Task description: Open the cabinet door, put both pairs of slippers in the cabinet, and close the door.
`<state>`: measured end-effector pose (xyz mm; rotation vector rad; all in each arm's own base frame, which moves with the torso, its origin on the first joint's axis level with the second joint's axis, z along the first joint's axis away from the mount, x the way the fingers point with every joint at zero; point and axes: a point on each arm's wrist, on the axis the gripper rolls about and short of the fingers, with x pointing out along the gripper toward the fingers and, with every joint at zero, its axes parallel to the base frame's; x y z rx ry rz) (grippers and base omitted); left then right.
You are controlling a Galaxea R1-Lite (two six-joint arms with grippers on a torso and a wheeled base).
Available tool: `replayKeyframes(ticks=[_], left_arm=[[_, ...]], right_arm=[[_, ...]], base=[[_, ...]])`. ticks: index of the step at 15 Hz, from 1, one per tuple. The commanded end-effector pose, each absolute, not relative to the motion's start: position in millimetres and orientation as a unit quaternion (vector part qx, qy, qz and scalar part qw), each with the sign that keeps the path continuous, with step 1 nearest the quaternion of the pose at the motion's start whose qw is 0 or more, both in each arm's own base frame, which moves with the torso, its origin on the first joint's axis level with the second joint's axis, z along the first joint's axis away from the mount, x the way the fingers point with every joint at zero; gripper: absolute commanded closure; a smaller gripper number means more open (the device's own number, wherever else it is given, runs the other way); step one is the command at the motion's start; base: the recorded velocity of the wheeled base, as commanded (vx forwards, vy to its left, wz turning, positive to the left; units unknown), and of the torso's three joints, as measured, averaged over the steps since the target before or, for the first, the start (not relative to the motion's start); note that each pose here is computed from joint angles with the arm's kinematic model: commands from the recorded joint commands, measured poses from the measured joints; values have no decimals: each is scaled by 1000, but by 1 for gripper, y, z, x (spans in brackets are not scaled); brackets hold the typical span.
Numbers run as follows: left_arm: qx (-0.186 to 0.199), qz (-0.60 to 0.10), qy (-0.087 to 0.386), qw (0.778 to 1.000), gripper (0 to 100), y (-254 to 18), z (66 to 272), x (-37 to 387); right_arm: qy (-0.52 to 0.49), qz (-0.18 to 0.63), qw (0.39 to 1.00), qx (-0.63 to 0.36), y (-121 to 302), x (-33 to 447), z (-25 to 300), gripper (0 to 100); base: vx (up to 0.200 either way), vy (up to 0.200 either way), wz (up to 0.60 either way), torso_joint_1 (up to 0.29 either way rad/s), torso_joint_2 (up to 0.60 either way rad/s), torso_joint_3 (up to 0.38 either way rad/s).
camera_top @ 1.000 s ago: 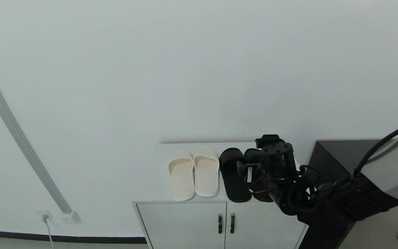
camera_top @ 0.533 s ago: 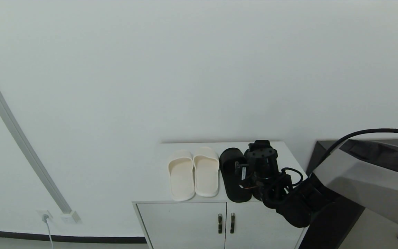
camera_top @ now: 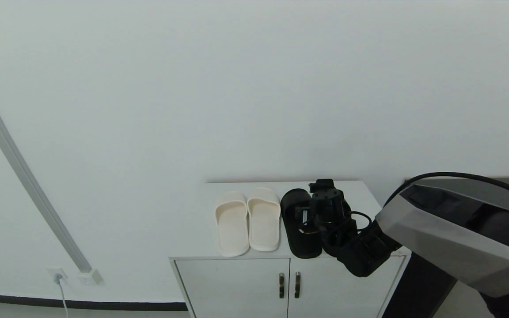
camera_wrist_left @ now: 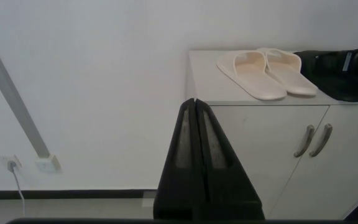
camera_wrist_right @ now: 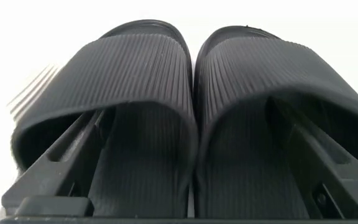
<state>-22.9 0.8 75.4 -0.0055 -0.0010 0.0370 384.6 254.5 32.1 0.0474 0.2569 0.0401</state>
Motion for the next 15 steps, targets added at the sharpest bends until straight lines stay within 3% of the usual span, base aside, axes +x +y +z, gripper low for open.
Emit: replayKeyframes(ticks=[1,3,4,13,15], left_arm=[[-3,19,0,1000,100,1,75,-23],[-3,19,0,1000,100,1,75,-23],[-3,19,0,1000,100,1,75,-23],[-3,18,0,1000,100,1,75,-23],[-2,18,0,1000,100,1,75,-23]], right_arm=[[126,17,992,18,255,394,25,0],[124,13,992,16,254,400,19,0],[125,13,992,15,254,401,18,100],[123,8,992,15,253,400,19,100],[111,12,994,17,247,391,39,100]], base=[[0,0,0,0,0,0],[0,0,0,0,0,0],[0,0,0,0,0,0],[0,0,0,0,0,0],[0,0,0,0,0,0]])
